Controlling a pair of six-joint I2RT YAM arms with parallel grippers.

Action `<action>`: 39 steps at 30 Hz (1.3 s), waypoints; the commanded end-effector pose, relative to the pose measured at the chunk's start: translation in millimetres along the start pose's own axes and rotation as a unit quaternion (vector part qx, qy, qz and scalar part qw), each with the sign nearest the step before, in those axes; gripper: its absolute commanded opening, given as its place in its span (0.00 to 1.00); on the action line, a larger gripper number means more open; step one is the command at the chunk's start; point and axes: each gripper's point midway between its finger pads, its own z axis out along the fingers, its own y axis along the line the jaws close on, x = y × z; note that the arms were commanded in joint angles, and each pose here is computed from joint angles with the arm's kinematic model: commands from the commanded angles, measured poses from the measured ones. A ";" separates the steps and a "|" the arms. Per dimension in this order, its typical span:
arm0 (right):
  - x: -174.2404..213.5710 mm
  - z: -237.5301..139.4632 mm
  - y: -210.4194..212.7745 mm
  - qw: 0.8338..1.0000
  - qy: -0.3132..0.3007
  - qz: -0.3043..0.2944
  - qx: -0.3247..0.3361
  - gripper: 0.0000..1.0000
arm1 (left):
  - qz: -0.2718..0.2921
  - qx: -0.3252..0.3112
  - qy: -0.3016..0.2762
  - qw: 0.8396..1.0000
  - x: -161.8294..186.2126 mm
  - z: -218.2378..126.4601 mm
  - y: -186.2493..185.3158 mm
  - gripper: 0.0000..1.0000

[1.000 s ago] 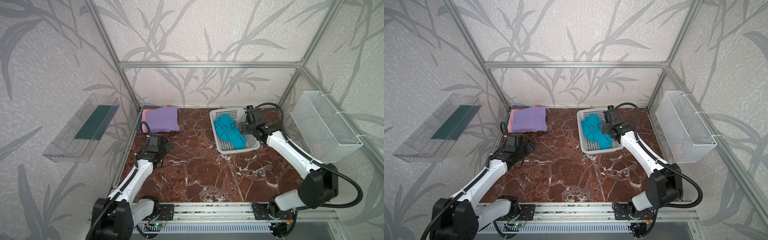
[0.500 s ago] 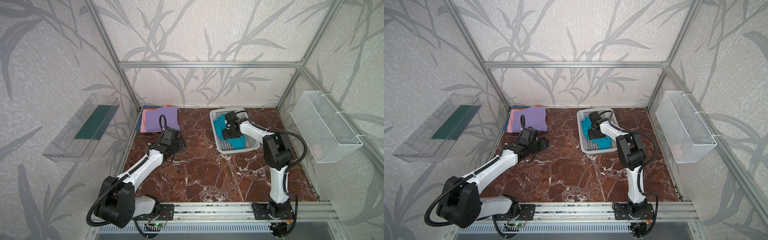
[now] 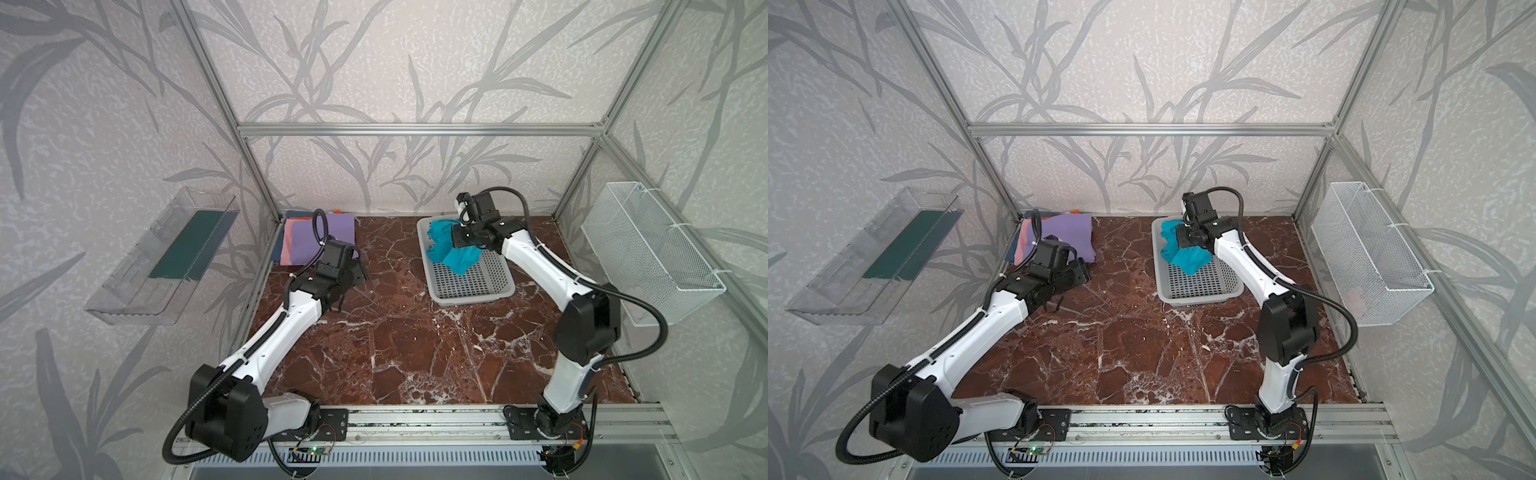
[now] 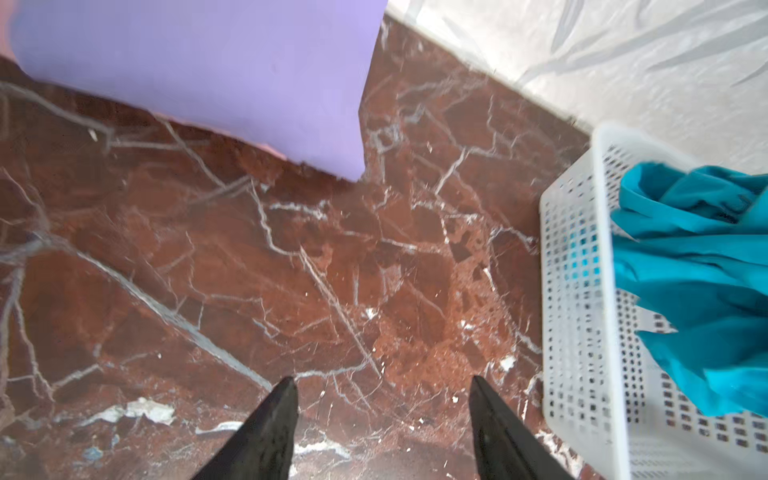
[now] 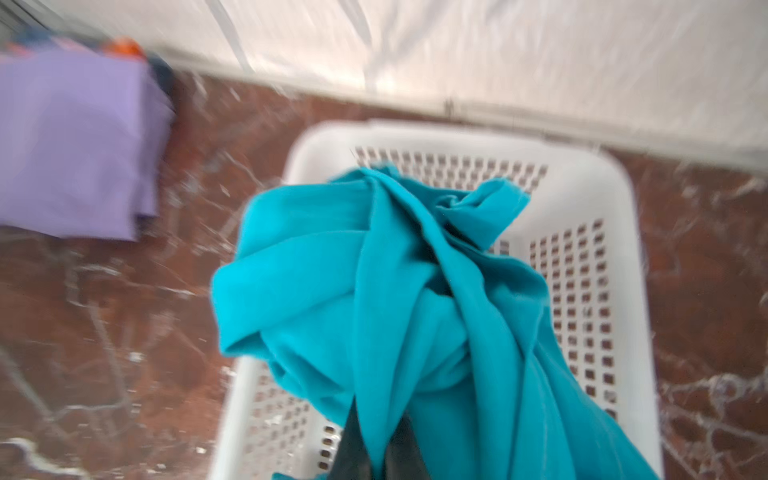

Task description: Fold and stack the t-shirts

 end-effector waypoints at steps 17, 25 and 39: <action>72.1 -20.9 177.8 0.980 0.035 -0.107 -0.167 0.34 | -0.038 -0.032 -0.056 0.997 -42.8 -21.9 15.6 0.68; 119.1 7.9 133.9 0.985 0.107 -0.102 -0.083 0.68 | -0.048 -0.044 -0.033 0.997 -29.8 -10.7 28.0 0.68; 165.8 77.5 58.8 0.969 0.200 -0.113 0.094 0.64 | -0.058 -0.023 0.027 0.998 1.5 8.3 24.8 0.67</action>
